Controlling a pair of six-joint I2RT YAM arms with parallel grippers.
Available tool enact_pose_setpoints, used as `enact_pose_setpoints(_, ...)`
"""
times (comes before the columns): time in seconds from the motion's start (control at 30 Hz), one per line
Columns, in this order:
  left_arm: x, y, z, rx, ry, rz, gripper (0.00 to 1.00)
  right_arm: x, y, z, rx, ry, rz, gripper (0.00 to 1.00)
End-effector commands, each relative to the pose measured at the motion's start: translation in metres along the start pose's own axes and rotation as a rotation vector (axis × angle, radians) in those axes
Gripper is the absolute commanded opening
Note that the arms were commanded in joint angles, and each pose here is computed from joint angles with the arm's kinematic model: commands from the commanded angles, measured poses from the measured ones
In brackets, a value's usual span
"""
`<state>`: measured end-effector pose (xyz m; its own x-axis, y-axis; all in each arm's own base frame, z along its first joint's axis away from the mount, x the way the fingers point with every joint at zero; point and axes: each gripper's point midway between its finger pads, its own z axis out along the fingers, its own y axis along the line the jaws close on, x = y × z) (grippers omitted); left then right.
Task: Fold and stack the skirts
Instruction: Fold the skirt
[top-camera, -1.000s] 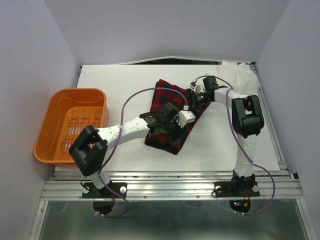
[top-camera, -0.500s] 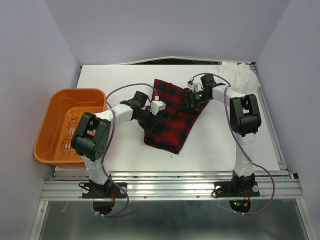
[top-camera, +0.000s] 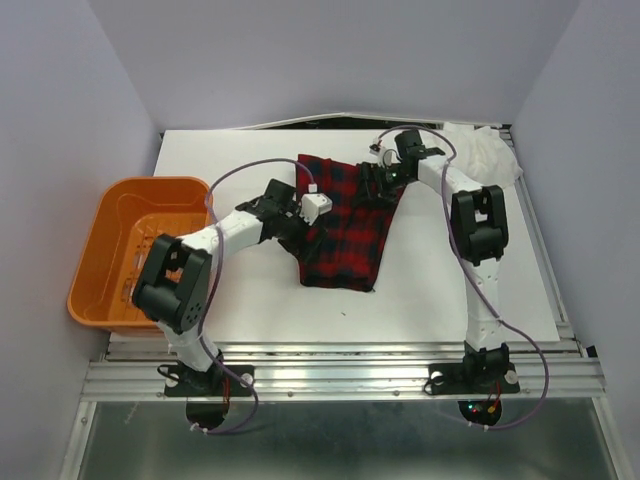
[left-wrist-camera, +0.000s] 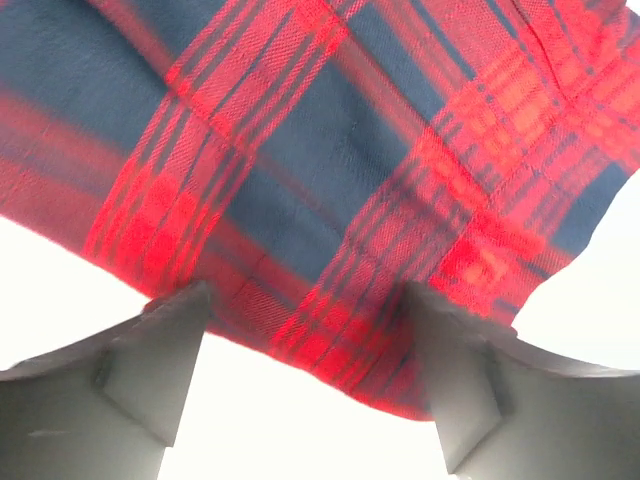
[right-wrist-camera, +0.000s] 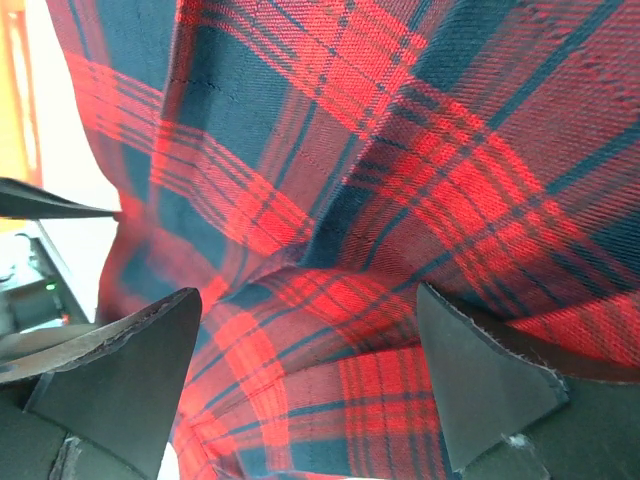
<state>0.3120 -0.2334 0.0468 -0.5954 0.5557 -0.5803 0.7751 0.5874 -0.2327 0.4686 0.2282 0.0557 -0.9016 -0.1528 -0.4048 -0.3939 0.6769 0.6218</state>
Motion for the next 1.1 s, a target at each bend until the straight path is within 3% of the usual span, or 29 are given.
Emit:
enact_pose_setpoints(0.0, -0.049, 0.017, -0.072, -0.26, -0.193, 0.156, 0.99, -0.024, 0.006, -0.022, 0.058, -0.066, -0.059, 0.95)
enact_pose_setpoints(0.1, -0.071, 0.023, -0.114, -0.401, -0.32, 0.318, 0.99, -0.035, 0.045, -0.043, -0.01, -0.111, -0.091, 0.96)
enact_pose_setpoints(0.17, -0.079, 0.033, -0.136, -0.524, -0.405, 0.34, 0.99, -0.035, 0.071, -0.05, -0.048, -0.121, -0.122, 0.97)
enact_pose_setpoints(0.23, -0.072, 0.036, -0.141, -0.55, -0.37, 0.356, 0.99, -0.029, 0.083, -0.05, -0.068, -0.109, -0.132, 0.97)
enact_pose_setpoints(0.27, -0.058, 0.033, -0.134, -0.502, -0.261, 0.45, 0.99, -0.026, 0.084, -0.051, -0.072, -0.104, -0.133, 0.97)
enact_pose_setpoints(0.33, -0.045, 0.027, -0.123, -0.434, -0.186, 0.507, 0.99, -0.016, 0.097, -0.046, -0.084, -0.077, -0.15, 0.97)
enact_pose_setpoints(0.37, -0.032, 0.026, -0.119, -0.406, -0.13, 0.563, 0.99, -0.007, 0.092, -0.042, -0.083, -0.056, -0.14, 0.97)
enact_pose_setpoints(0.47, -0.012, 0.024, -0.115, -0.412, -0.109, 0.694, 0.99, 0.016, 0.089, -0.027, -0.077, 0.0, -0.127, 0.96)
enact_pose_setpoints(0.6, 0.02, 0.016, -0.106, -0.535, -0.082, 0.953, 0.99, 0.037, 0.081, -0.013, -0.084, 0.038, -0.099, 0.93)
enact_pose_setpoints(0.77, 0.046, -0.006, -0.089, -0.611, -0.142, 1.174, 0.99, 0.069, 0.054, 0.012, -0.07, 0.113, -0.038, 0.83)
enact_pose_setpoints(0.9, 0.057, -0.028, -0.072, -0.627, -0.195, 1.288, 0.99, 0.089, 0.035, 0.027, -0.045, 0.16, 0.004, 0.77)
enact_pose_setpoints(1.07, 0.059, -0.034, -0.048, -0.618, -0.172, 1.294, 0.99, 0.104, 0.021, 0.034, -0.016, 0.192, 0.02, 0.76)
